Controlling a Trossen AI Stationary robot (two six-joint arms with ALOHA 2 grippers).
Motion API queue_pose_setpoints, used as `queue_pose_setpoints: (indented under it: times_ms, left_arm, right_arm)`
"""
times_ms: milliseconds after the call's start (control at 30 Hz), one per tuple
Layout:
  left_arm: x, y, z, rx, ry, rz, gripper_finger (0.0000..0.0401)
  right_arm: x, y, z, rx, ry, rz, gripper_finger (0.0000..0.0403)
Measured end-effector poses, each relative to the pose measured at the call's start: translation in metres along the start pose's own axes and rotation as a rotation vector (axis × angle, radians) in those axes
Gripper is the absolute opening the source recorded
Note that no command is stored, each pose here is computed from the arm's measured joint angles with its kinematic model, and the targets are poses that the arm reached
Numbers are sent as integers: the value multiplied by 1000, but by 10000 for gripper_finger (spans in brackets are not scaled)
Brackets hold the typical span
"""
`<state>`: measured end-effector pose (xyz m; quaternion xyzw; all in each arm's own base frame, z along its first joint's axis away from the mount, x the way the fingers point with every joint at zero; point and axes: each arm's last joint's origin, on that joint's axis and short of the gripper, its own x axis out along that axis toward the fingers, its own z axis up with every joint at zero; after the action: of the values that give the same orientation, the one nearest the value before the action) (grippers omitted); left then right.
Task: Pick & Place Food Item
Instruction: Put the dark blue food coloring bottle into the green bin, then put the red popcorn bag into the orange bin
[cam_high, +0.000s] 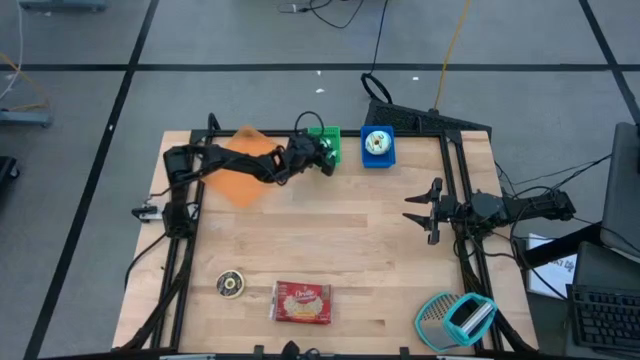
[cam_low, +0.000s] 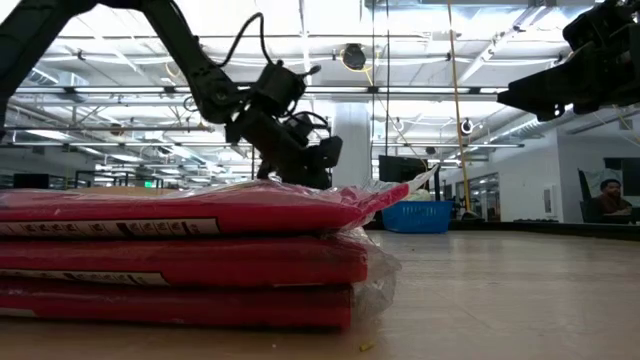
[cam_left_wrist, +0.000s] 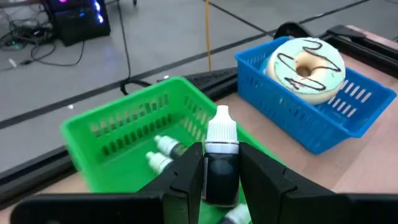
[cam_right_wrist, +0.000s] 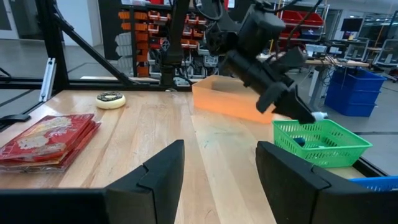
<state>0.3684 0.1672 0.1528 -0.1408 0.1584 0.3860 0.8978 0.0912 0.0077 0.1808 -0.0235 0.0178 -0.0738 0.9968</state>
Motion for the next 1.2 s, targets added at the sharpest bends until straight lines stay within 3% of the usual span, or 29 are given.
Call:
queue_pose_setpoints:
  times_ms: [933, 1200]
  left_arm:
    - [4, 1, -5, 8, 6, 21, 99]
    - [3, 1, -6, 11, 17, 16, 172]
  right_arm:
    - [0, 0, 0, 0, 0, 0, 187]
    - [0, 0, 0, 0, 0, 0, 187]
